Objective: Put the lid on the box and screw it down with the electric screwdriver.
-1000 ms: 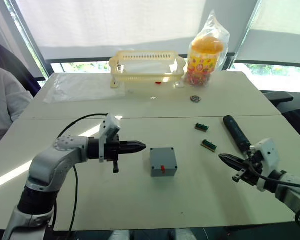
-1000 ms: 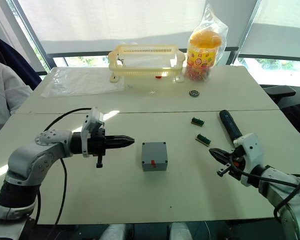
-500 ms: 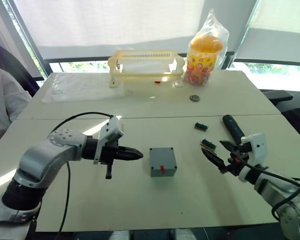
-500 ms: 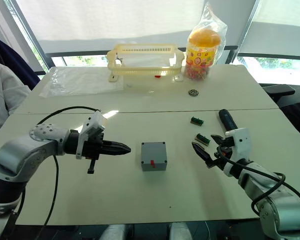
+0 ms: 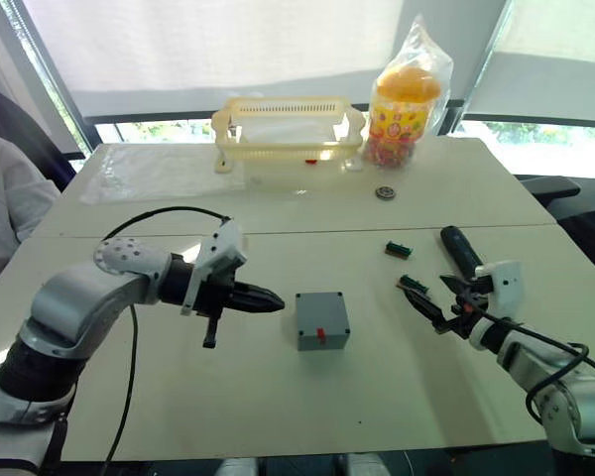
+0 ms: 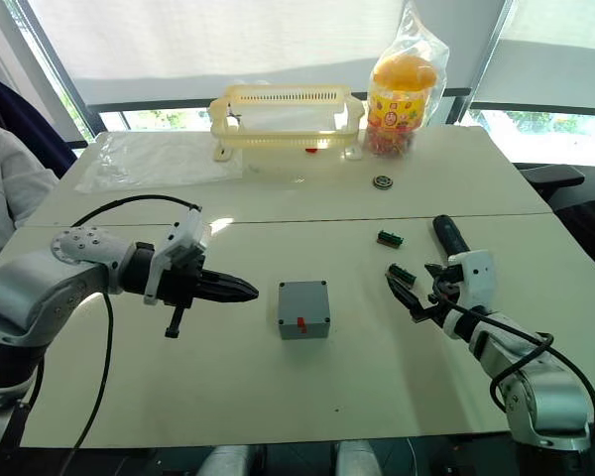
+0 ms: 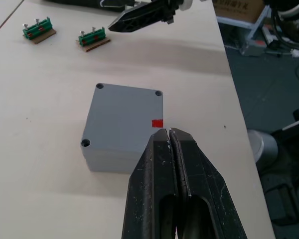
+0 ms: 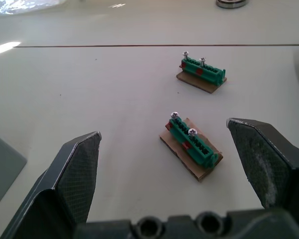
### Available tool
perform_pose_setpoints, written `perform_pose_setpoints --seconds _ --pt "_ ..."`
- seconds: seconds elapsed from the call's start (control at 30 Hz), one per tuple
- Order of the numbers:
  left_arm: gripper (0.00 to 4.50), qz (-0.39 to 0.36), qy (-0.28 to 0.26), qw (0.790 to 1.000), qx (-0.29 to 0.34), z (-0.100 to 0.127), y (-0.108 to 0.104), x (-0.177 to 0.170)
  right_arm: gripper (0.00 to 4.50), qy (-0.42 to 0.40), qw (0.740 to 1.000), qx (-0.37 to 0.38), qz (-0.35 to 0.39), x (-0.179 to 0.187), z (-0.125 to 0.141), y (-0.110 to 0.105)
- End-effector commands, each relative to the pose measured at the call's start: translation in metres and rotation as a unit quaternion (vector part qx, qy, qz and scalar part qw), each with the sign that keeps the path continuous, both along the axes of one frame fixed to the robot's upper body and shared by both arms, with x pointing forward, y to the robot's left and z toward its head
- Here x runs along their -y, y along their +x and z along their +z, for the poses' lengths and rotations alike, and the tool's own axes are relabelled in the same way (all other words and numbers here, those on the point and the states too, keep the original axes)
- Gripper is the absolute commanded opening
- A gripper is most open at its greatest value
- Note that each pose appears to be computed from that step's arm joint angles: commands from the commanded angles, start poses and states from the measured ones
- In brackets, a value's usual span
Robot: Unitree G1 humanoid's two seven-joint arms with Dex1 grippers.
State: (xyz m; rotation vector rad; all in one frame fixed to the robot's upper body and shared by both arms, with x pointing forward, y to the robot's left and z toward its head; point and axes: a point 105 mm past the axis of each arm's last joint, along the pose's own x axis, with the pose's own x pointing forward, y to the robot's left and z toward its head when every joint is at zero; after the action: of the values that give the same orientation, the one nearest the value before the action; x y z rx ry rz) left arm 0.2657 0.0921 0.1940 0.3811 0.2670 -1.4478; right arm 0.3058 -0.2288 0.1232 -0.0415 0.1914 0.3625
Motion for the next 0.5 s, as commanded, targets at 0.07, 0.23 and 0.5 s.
perform_pose_setpoints --seconds 0.07,0.23,0.5 --pt "0.0 0.013 -0.004 0.999 0.033 0.002 0.006 0.005 4.19 -0.015 1.0 0.013 -0.004 0.017 0.007 0.013" --pt "0.0 0.024 -0.009 0.999 0.026 0.001 0.003 0.003 2.11 -0.03 0.999 0.01 0.003 0.026 0.006 0.025" --pt "0.0 0.04 -0.01 0.999 0.017 -0.003 -0.002 -0.001 2.11 -0.03 0.999 0.003 0.025 0.026 0.0 0.033"
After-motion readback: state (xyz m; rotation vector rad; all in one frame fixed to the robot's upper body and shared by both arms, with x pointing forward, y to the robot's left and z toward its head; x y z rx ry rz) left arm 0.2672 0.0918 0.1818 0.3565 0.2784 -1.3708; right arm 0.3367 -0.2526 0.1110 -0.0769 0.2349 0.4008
